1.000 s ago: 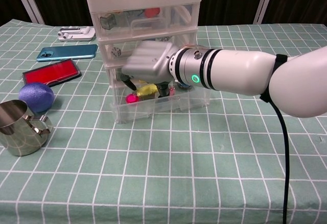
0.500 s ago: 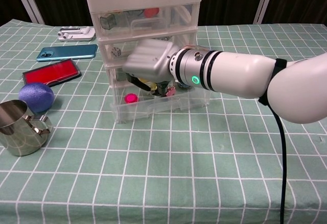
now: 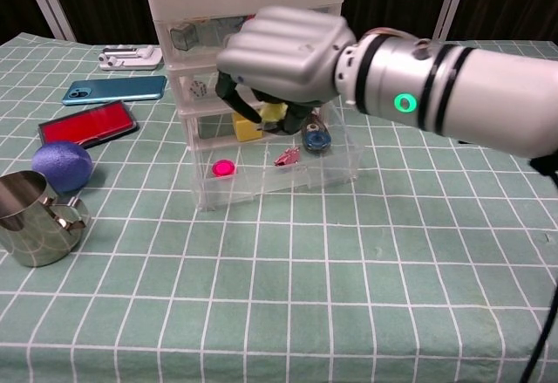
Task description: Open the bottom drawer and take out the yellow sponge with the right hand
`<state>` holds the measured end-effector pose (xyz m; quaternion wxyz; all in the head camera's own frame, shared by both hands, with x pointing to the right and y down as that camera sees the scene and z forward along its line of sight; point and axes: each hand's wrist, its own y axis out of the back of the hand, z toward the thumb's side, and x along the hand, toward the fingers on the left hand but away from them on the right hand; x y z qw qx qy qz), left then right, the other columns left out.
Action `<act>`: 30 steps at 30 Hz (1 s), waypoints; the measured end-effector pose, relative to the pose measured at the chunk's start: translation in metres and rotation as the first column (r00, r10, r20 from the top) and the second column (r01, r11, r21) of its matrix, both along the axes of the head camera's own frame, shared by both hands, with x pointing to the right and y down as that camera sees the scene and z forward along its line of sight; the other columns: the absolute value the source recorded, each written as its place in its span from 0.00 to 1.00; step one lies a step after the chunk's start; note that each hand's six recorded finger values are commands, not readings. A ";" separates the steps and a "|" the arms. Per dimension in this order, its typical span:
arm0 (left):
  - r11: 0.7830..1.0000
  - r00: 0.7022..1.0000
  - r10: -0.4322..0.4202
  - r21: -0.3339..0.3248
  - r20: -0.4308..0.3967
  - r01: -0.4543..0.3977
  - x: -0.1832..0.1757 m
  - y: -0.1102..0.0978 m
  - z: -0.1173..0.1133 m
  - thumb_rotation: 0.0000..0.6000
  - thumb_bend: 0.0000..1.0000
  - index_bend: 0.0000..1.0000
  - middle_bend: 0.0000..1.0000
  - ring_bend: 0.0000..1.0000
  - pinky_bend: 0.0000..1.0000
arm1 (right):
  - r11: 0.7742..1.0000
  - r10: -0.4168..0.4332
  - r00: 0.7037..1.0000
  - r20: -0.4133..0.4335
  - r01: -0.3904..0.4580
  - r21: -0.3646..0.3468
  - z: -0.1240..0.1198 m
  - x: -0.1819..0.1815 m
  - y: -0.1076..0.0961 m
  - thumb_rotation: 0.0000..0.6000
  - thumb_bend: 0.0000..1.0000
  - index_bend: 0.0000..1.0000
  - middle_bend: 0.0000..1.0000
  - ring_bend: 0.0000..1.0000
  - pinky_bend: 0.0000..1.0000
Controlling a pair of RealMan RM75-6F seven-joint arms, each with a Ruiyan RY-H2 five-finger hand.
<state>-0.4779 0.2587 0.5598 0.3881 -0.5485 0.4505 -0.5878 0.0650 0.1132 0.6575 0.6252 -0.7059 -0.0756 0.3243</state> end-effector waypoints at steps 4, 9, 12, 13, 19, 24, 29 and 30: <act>1.000 1.000 0.007 0.001 -0.002 -0.007 0.004 0.000 0.000 1.00 0.00 0.14 0.08 0.11 0.19 | 1.000 0.017 1.000 0.012 -0.017 -0.015 -0.017 0.046 0.020 1.00 0.33 0.67 0.95 0.95 1.00; 1.000 1.000 0.022 0.002 -0.004 -0.022 0.011 -0.003 0.000 1.00 0.00 0.14 0.08 0.11 0.19 | 0.997 0.027 0.999 0.019 -0.026 -0.074 -0.011 0.076 0.048 1.00 0.33 0.65 0.95 0.95 1.00; 1.000 1.000 0.030 0.002 -0.008 -0.030 0.015 -0.004 0.000 1.00 0.00 0.14 0.08 0.11 0.19 | 0.995 0.009 1.000 0.020 -0.007 -0.096 0.000 0.073 0.058 1.00 0.33 0.64 0.95 0.95 1.00; 0.999 0.999 0.032 0.002 -0.008 -0.032 0.016 -0.004 0.000 1.00 0.00 0.14 0.08 0.11 0.19 | 0.995 -0.003 1.000 0.024 0.005 -0.103 0.005 0.069 0.063 1.00 0.33 0.61 0.95 0.95 1.00; 1.000 1.000 0.031 0.004 -0.002 -0.031 0.016 -0.003 -0.003 1.00 0.00 0.14 0.08 0.11 0.19 | 0.987 -0.060 0.998 0.037 0.065 -0.149 0.029 0.040 0.089 1.00 0.24 0.16 0.95 0.94 1.00; 0.999 0.999 0.034 0.002 -0.001 -0.034 0.015 -0.002 -0.003 1.00 0.00 0.14 0.08 0.11 0.19 | 0.989 -0.054 0.998 0.017 0.056 -0.139 0.031 0.041 0.092 1.00 0.17 0.00 0.95 0.94 1.00; 0.999 0.999 0.039 0.003 -0.001 -0.039 0.014 -0.003 -0.002 1.00 0.00 0.14 0.08 0.11 0.19 | 0.995 0.046 0.999 0.025 -0.044 -0.085 0.011 0.069 0.074 1.00 0.15 0.00 0.88 0.87 0.99; 0.999 0.999 0.040 0.004 0.000 -0.040 0.014 -0.003 -0.002 1.00 0.00 0.14 0.08 0.11 0.19 | 0.995 0.071 0.997 0.026 -0.069 -0.073 0.006 0.077 0.069 1.00 0.15 0.00 0.84 0.83 0.98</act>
